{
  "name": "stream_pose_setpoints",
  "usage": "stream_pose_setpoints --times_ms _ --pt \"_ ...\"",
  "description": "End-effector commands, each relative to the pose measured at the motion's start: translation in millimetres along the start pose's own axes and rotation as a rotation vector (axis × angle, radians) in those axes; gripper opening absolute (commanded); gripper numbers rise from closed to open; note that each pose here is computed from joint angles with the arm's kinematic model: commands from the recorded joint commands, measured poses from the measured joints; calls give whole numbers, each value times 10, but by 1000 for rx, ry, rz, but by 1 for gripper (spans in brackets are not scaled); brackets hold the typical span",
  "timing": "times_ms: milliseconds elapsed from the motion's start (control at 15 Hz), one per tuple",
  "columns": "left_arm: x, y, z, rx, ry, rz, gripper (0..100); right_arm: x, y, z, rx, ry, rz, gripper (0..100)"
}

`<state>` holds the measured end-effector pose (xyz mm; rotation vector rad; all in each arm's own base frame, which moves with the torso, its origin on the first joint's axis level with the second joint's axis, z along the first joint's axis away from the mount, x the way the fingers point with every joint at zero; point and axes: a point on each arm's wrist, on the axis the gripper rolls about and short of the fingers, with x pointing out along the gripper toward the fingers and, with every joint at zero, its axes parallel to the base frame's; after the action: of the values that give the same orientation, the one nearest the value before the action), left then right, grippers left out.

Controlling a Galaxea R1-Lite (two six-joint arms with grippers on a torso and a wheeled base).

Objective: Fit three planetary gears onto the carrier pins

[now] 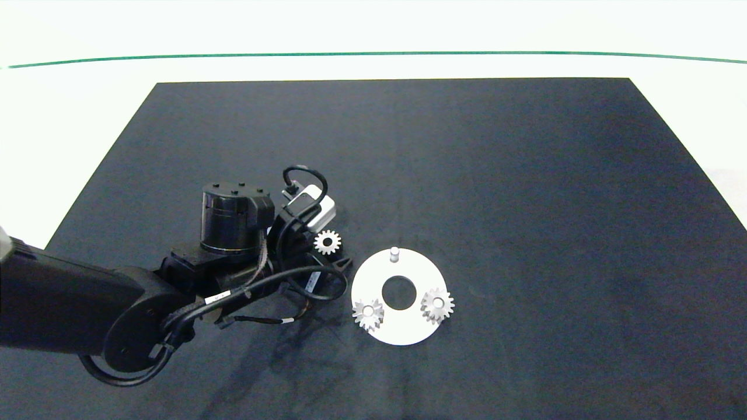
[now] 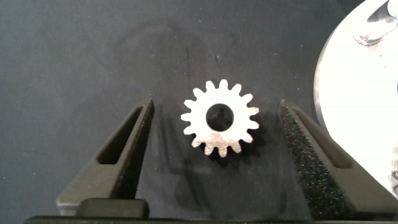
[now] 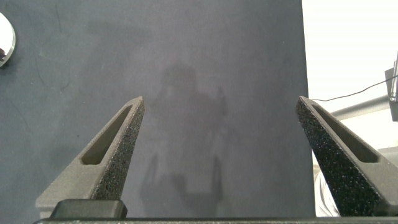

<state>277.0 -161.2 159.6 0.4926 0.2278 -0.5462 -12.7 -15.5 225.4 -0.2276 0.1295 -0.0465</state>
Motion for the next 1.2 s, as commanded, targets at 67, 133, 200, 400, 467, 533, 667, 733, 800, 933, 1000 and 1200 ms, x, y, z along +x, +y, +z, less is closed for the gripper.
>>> stream_pose_setpoints --times_ms 67,133,200,400,467,533,667,733,800,933,1000,1200 --pt "-6 2 10 1 -7 1 73 0 0 -2 -3 2 -2 100" --pt "-6 0 6 -1 -6 -1 71 0 0 -2 -3 2 -2 100" --pt "-2 -2 4 -1 -6 -1 70 6 2 0 -4 5 -2 100" --pt "-7 1 -3 -1 -4 -1 64 12 5 3 -5 6 -1 100" --pt "-11 2 -1 -1 -4 -1 61 10 3 8 -3 4 -3 100" --pt "-11 3 1 -1 -5 0 59 10 3 8 -3 4 -3 100" --pt "-11 5 5 -1 -7 1 55 10 3 8 -3 4 -3 100" --pt "-11 4 4 -1 -6 -1 53 10 3 8 -3 4 -3 100" --pt "-11 2 -1 -1 -4 -1 52 9 2 12 -2 2 -4 100" --pt "-12 -4 -3 -1 -4 -4 47 8 0 20 -2 1 -4 100" --pt "-9 -2 -11 -1 -1 -2 46 5 -1 19 -1 0 -4 100" --pt "-8 -5 -5 -1 -3 -3 38 8 0 20 -2 1 -4 100"
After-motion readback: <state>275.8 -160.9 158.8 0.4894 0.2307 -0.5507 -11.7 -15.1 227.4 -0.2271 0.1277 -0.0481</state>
